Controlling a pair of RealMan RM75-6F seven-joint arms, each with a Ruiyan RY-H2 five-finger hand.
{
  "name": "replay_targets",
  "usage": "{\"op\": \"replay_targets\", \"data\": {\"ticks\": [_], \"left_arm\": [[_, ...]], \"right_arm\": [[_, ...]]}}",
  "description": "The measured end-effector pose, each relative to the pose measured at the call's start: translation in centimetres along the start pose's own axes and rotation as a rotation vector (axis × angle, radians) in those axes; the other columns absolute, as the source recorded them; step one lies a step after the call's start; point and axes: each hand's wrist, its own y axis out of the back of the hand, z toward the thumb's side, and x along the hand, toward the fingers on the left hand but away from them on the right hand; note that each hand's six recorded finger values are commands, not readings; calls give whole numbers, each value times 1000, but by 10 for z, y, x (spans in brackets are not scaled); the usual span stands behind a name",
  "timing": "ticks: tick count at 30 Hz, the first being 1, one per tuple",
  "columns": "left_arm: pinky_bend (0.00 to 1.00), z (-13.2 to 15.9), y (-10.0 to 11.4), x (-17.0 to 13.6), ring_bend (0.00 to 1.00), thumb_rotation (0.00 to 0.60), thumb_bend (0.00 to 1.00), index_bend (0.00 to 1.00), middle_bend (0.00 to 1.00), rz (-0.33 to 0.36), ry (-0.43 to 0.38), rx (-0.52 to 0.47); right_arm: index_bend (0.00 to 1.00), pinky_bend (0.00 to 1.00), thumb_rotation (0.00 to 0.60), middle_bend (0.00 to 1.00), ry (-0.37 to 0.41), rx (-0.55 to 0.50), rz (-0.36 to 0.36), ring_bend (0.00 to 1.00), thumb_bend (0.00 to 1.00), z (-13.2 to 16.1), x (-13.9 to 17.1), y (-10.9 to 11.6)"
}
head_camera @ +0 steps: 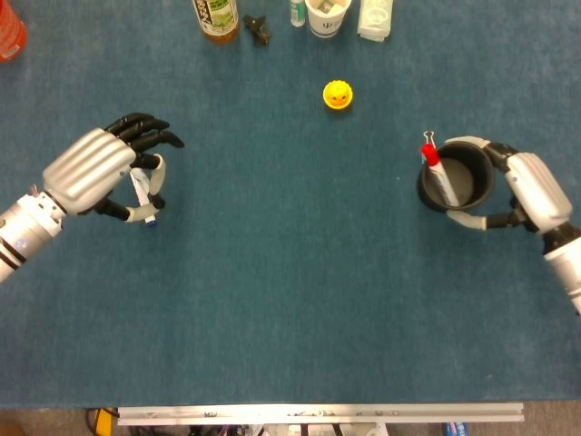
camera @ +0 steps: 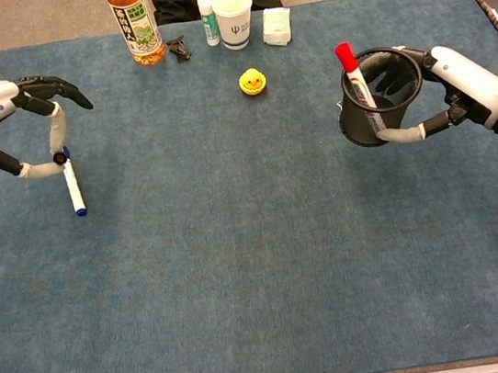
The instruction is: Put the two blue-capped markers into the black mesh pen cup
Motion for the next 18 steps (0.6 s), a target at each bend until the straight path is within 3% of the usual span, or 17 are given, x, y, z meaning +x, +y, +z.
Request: {"op": "replay_targets", "data": {"ticks": [14, 18], "left_arm": [[112, 30, 46, 1, 120, 600, 238, 625, 236, 112, 23, -227], [112, 36, 62, 1, 120, 600, 238, 625, 236, 140, 26, -251]], "right_arm": [[422, 306, 600, 415, 76, -14, 27, 335, 454, 29, -44, -30], [422, 306, 600, 415, 98, -21, 48, 335, 454, 42, -60, -44]]}}
